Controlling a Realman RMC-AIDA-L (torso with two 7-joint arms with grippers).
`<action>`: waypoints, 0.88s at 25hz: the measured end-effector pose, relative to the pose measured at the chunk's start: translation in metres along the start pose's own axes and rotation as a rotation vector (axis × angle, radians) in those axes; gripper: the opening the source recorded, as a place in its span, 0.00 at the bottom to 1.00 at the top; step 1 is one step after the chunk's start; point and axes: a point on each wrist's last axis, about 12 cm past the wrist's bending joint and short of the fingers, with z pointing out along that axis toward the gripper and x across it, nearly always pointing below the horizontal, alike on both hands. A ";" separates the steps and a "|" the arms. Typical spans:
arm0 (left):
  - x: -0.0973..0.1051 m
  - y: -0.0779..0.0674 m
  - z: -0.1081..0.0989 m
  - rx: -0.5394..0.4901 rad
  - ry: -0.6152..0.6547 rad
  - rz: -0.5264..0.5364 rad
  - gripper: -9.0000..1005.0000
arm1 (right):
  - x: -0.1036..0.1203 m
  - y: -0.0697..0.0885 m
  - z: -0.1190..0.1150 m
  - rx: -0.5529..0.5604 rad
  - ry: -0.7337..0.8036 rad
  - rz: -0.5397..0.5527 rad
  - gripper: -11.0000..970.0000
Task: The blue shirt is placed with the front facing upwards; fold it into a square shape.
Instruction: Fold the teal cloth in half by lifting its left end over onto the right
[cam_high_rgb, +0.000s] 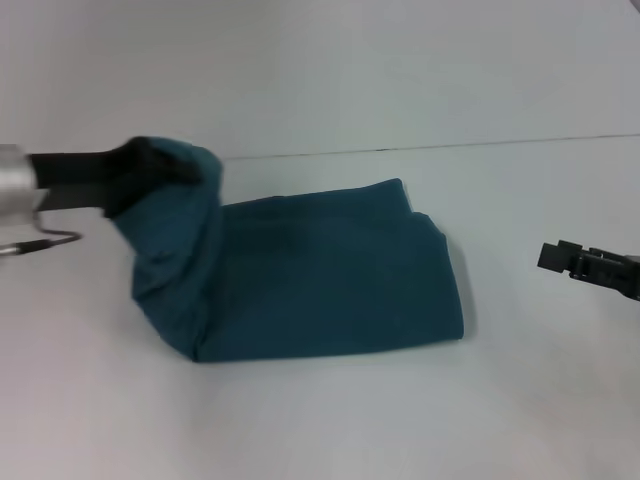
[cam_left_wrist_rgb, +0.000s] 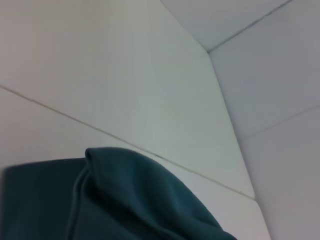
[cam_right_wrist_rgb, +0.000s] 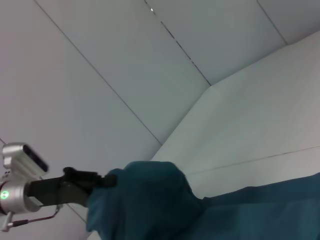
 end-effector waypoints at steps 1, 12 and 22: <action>0.002 -0.003 0.007 0.005 0.007 0.002 0.13 | 0.000 0.000 0.000 0.000 0.000 -0.001 0.94; 0.033 -0.035 0.077 0.096 0.068 -0.008 0.13 | 0.002 0.000 0.002 -0.005 0.000 0.012 0.94; 0.042 -0.035 0.102 0.057 0.026 -0.025 0.13 | 0.001 -0.001 0.004 -0.006 -0.001 0.015 0.94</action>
